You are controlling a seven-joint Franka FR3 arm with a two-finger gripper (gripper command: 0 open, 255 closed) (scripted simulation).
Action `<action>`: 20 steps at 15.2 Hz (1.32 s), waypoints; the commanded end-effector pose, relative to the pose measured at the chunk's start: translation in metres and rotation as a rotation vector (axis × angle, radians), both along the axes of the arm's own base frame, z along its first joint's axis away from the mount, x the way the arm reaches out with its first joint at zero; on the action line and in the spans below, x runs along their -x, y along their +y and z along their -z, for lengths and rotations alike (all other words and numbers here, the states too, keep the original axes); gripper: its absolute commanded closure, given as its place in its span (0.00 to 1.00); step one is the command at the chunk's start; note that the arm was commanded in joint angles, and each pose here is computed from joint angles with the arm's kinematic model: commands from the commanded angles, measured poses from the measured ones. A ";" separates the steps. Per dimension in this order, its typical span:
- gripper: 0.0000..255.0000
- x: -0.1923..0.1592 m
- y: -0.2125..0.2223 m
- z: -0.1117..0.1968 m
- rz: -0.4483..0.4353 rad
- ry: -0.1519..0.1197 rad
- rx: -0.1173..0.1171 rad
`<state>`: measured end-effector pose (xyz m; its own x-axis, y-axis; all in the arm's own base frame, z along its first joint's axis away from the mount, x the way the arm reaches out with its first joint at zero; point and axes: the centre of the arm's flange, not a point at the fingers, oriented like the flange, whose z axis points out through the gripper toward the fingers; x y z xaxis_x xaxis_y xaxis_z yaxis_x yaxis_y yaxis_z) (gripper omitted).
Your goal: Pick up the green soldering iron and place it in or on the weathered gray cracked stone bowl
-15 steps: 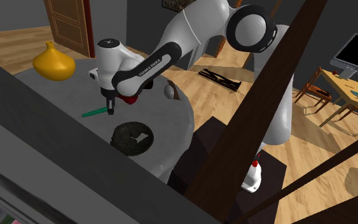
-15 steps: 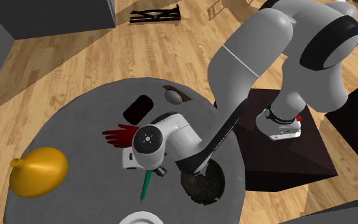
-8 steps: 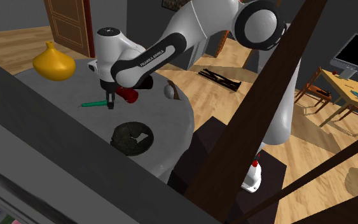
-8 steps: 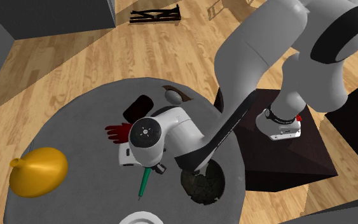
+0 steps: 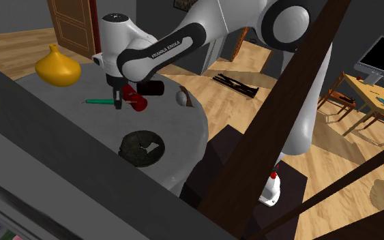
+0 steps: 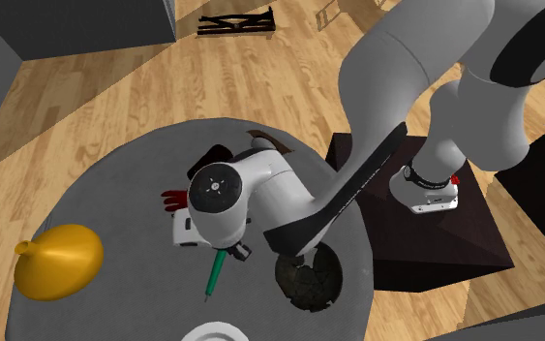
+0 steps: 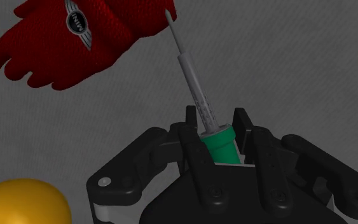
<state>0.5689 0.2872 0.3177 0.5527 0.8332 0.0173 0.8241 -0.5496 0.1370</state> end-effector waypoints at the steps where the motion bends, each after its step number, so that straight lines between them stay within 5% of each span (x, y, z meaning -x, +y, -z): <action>1: 1.00 0.000 0.000 -0.011 0.000 0.000 0.000; 6: 1.00 0.000 0.000 -0.033 0.000 0.000 0.000; 20: 1.00 0.184 0.020 -0.035 0.000 0.000 0.000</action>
